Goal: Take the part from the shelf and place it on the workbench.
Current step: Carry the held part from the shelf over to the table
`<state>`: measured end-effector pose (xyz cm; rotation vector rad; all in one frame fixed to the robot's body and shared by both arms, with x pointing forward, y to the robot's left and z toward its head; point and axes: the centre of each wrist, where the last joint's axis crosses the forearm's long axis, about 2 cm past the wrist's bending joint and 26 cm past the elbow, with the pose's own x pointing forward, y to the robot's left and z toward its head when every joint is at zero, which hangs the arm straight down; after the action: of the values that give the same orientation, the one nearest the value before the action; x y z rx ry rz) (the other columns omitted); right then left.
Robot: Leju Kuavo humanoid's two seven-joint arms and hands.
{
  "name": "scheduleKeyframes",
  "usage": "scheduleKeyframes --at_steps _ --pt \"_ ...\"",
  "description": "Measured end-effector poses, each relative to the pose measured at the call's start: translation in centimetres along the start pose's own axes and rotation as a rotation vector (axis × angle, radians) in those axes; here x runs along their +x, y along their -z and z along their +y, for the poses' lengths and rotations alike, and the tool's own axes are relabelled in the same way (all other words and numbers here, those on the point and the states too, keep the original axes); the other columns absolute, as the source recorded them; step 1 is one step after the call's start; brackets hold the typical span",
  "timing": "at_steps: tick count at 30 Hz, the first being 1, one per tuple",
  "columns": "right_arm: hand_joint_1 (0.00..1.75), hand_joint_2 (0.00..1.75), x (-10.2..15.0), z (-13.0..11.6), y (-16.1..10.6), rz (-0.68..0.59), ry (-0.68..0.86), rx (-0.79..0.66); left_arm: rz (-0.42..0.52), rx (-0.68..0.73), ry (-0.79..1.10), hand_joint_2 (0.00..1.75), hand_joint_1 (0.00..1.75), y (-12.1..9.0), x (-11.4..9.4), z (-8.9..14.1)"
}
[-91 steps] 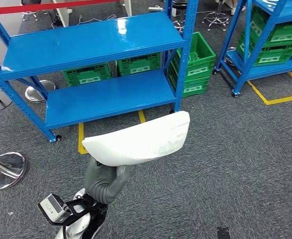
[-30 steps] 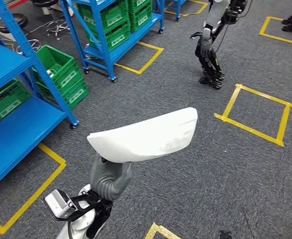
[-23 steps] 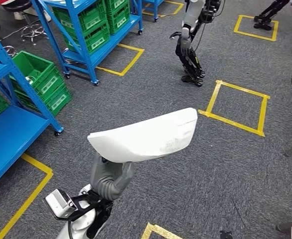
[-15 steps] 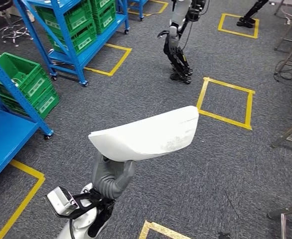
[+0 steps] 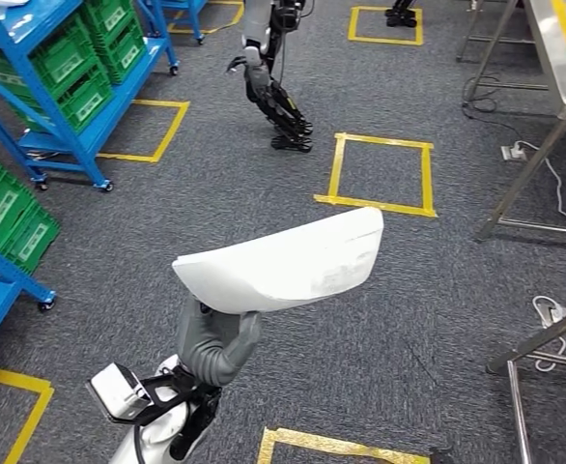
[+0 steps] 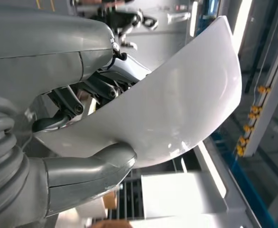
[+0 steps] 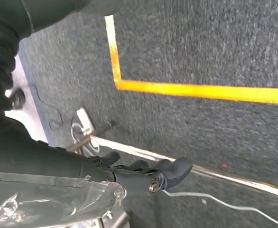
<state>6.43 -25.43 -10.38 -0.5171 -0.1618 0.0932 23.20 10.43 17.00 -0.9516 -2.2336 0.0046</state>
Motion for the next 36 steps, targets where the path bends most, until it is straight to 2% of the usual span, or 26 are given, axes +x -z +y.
scheduleKeyframes --at_steps 5,12,24,36 --pt "0.0 1.75 -0.17 0.06 0.0 0.015 0.003 0.023 0.004 -0.001 -0.002 1.75 1.75 -0.08 -0.06 0.01" --pt "0.0 1.75 -0.48 0.4 -0.02 0.136 0.054 0.203 -0.005 -0.03 -0.032 1.75 1.75 0.68 -0.38 -0.22" --pt "0.0 1.75 -0.15 0.11 0.17 0.207 0.3 0.22 0.006 -0.041 -0.045 1.75 1.75 0.77 -0.77 -0.3" --pt "0.0 1.75 -0.39 -0.01 0.26 0.243 0.409 0.221 0.015 -0.041 -0.045 1.75 1.75 0.62 -0.92 -0.25"
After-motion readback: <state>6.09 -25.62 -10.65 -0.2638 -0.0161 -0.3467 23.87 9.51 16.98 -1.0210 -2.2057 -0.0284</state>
